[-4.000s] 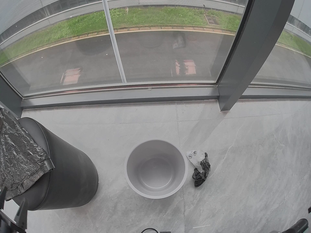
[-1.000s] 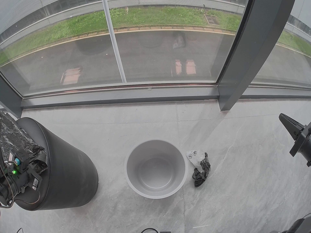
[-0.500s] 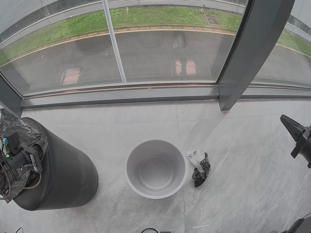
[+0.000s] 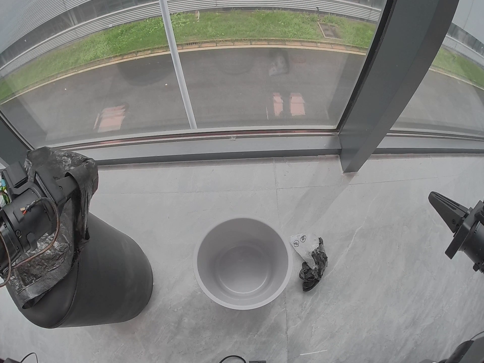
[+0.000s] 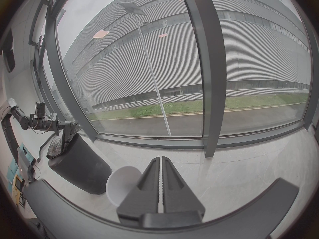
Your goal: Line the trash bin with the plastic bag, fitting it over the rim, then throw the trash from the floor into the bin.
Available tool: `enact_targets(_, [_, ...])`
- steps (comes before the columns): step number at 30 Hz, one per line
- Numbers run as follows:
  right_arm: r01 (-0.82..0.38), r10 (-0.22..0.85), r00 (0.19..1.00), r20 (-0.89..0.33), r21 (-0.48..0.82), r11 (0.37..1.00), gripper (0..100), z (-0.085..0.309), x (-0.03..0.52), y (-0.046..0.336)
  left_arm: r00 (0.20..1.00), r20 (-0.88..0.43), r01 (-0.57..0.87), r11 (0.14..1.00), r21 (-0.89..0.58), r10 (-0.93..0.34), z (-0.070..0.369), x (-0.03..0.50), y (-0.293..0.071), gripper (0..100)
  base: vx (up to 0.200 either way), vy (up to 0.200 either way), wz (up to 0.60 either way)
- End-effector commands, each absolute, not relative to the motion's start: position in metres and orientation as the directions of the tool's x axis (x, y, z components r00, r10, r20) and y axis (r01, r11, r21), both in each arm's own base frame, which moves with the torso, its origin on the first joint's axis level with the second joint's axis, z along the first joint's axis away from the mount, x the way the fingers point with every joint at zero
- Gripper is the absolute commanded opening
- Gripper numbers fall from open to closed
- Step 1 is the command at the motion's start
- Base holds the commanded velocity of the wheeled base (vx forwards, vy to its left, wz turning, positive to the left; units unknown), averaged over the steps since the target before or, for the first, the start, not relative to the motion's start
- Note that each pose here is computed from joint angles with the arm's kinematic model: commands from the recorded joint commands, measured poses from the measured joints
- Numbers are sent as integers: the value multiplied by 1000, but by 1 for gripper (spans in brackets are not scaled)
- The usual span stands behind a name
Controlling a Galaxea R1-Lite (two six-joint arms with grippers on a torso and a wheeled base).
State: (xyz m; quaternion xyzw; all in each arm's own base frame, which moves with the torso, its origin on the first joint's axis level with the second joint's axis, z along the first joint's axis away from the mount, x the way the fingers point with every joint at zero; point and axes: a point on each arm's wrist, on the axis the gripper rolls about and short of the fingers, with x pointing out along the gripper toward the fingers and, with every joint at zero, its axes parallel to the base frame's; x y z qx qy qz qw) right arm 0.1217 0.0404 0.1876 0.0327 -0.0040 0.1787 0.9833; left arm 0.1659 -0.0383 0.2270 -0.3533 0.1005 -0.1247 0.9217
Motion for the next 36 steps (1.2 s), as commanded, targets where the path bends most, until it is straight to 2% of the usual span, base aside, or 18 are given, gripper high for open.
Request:
enact_targets(1, [-398, 400, 917, -17, 65, 915, 0, 180, 120, 48, 895, -91, 246, 654, -715, -437, 233, 176, -66, 0, 0, 0, 0])
enact_targets(4, [-403, 406, 913, -46, 65, 913, 0, 177, 121, 55, 864, -53, 316, 622, -716, -500, 245, 174, -83, 0, 0, 0, 0])
enact_targets(8, [-351, 354, 927, -127, 46, 935, 0, 165, 131, 74, 846, 8, 381, 595, -708, -532, 269, 178, -106, 0, 0, 0, 0])
enact_targets(9, [-372, 370, 911, -181, 26, 928, 0, 156, 136, 87, 840, 25, 402, 590, -700, -543, 279, 180, -114, 0, 0, 0, 0])
enact_targets(11, [-372, 370, 911, -181, 26, 928, 0, 156, 136, 87, 840, 25, 402, 590, -700, -543, 279, 180, -114, 0, 0, 0, 0])
enact_targets(12, [-414, 406, 888, -217, 10, 910, 0, 149, 148, 107, 827, 23, 420, 590, -689, -562, 294, 181, -122, 0, 0, 0, 0])
enact_targets(21, [-455, 443, 876, -191, -22, 890, 0, 155, 185, 177, 789, 78, 486, 541, -686, -610, 329, 180, -135, 0, 0, 0, 0])
enact_targets(26, [-467, 441, 876, -198, -117, 876, 0, 151, 191, 200, 773, 104, 513, 519, -683, -626, 337, 177, -139, 0, 0, 0, 0])
enact_targets(27, [-478, 450, 871, -198, -129, 869, 100, 150, 192, 205, 770, 107, 516, 517, -683, -628, 338, 178, -140, 0, 0, 0, 0])
enact_targets(32, [-528, 502, 845, -186, -131, 839, 100, 149, 193, 234, 759, 127, 535, 500, -681, -639, 344, 176, -144, 0, 0, 0, 0])
enact_targets(36, [-530, 508, 844, -172, -125, 839, 100, 149, 203, 250, 756, 133, 539, 496, -681, -641, 346, 174, -143, 0, 0, 0, 0])
